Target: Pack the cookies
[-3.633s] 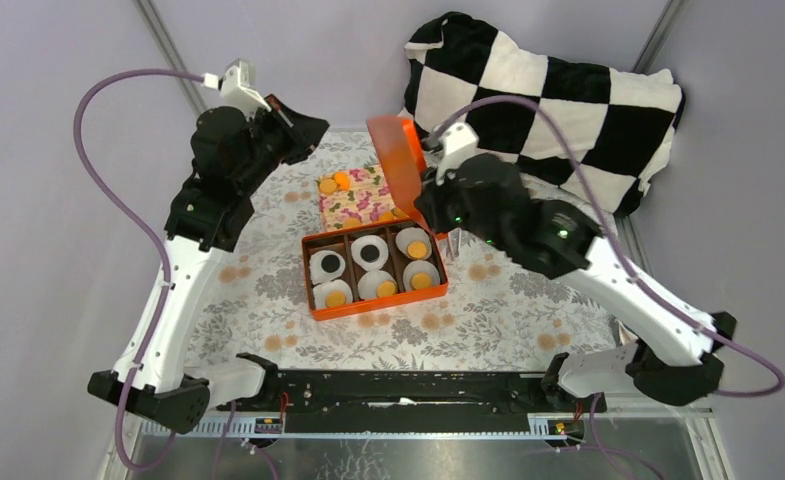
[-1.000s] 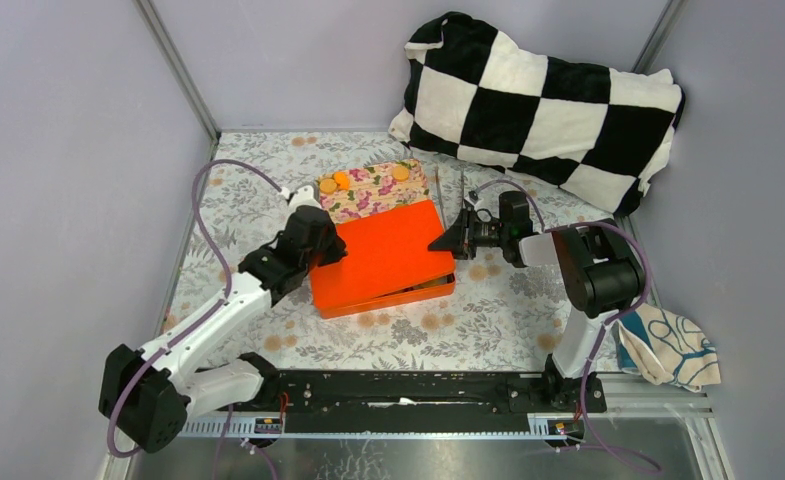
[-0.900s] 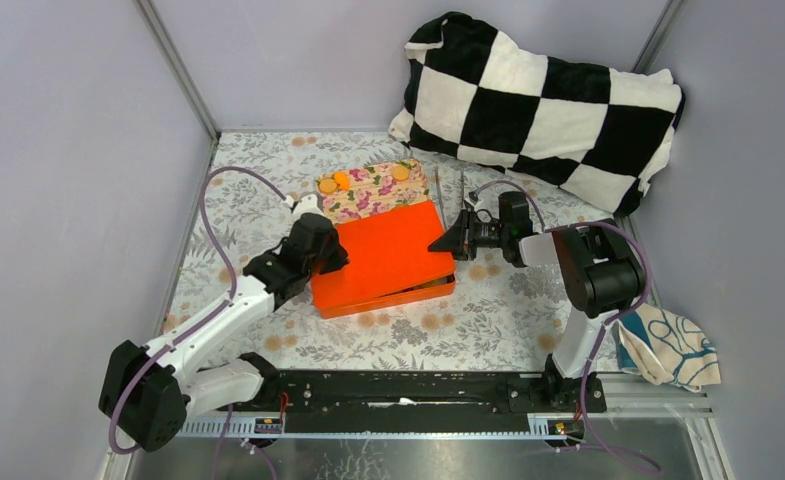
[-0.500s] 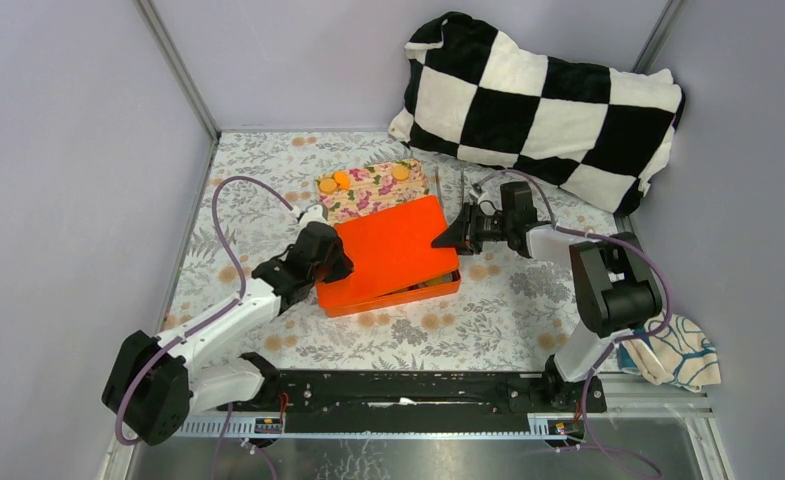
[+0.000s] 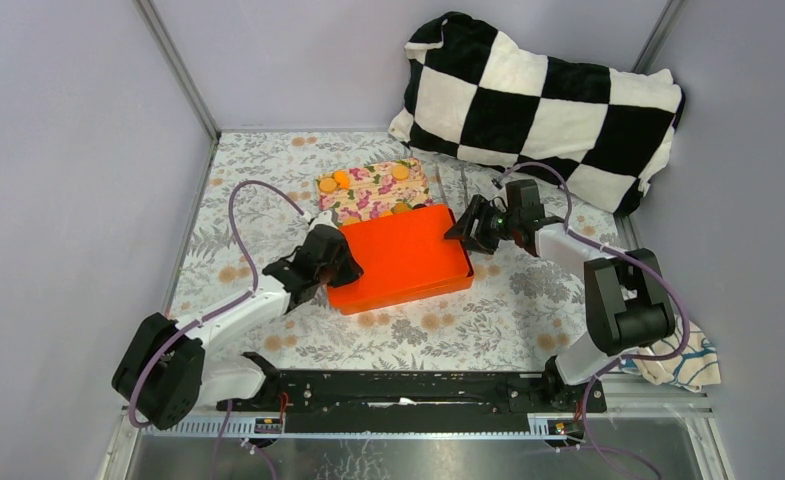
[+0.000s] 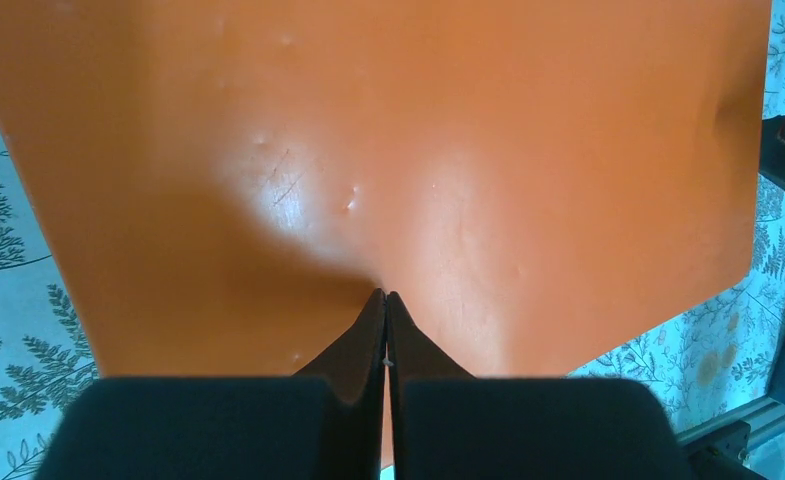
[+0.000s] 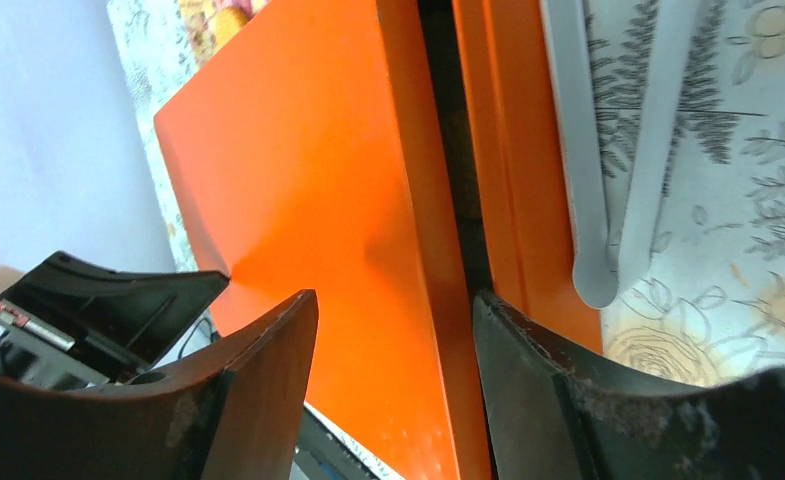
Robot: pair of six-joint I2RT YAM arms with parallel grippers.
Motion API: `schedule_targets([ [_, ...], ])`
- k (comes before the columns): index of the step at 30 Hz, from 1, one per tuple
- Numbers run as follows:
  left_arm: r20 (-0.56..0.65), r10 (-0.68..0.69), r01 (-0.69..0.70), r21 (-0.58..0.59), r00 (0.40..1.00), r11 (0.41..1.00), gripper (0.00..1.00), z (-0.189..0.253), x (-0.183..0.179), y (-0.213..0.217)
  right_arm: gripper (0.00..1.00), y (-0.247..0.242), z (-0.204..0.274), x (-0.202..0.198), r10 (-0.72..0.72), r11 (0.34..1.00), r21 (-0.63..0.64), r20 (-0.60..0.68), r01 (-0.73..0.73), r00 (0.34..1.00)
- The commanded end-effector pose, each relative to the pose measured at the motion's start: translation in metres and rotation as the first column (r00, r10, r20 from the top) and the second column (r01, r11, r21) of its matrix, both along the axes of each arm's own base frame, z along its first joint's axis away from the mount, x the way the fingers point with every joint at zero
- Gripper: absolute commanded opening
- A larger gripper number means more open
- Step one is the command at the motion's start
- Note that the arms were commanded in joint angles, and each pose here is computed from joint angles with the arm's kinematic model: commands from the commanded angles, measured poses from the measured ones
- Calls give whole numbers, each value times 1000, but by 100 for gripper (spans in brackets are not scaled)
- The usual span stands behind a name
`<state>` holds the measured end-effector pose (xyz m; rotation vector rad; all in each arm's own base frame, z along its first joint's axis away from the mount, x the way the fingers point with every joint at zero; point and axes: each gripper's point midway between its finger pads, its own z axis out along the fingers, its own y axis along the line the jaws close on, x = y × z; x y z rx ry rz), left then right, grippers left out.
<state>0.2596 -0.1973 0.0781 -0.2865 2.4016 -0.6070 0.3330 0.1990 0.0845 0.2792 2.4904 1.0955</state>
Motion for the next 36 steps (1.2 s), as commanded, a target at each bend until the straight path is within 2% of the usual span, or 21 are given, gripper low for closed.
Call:
schedule_targets([
  [1, 26, -29, 30, -31, 999, 999, 0, 4, 5, -12, 66, -28, 6, 6, -93, 987, -128, 62, 100, 994],
  [7, 26, -46, 48, -63, 999, 997, 0, -1, 9, -22, 66, -53, 40, 14, -133, 953, -249, 173, 174, 976],
  [11, 40, -39, 42, -81, 998, 996, 0, 8, 18, -28, 64, -67, 46, 17, -169, 926, -303, 206, 227, 964],
  [15, 89, 11, -3, -93, 996, 996, 0, 54, 25, -23, 50, -74, 30, 23, -165, 900, -379, 161, 215, 973],
  [16, 106, 39, -30, -85, 994, 996, 0, 69, 25, -16, 42, -74, 26, 23, -155, 898, -392, 141, 199, 978],
  [19, 151, 173, -170, -30, 973, 985, 0, 109, 22, 20, 26, -72, 14, 28, -142, 899, -401, 111, 175, 984],
  [22, 157, 344, -358, 71, 926, 931, 0, 121, 7, 70, 19, -69, 6, 33, -130, 901, -404, 95, 157, 987],
  [27, 47, 513, -509, 228, 857, 830, 0, 84, -31, 115, 12, -62, -13, 34, -95, 911, -399, 32, 100, 995],
  [31, -36, 554, -516, 317, 832, 796, 0, 37, -44, 121, 12, -54, -23, 32, -65, 927, -371, 4, 62, 998],
  [36, -30, 550, -492, 406, 835, 770, 0, 4, -37, 123, 12, -47, -32, 26, -39, 940, -342, -35, 24, 999],
])
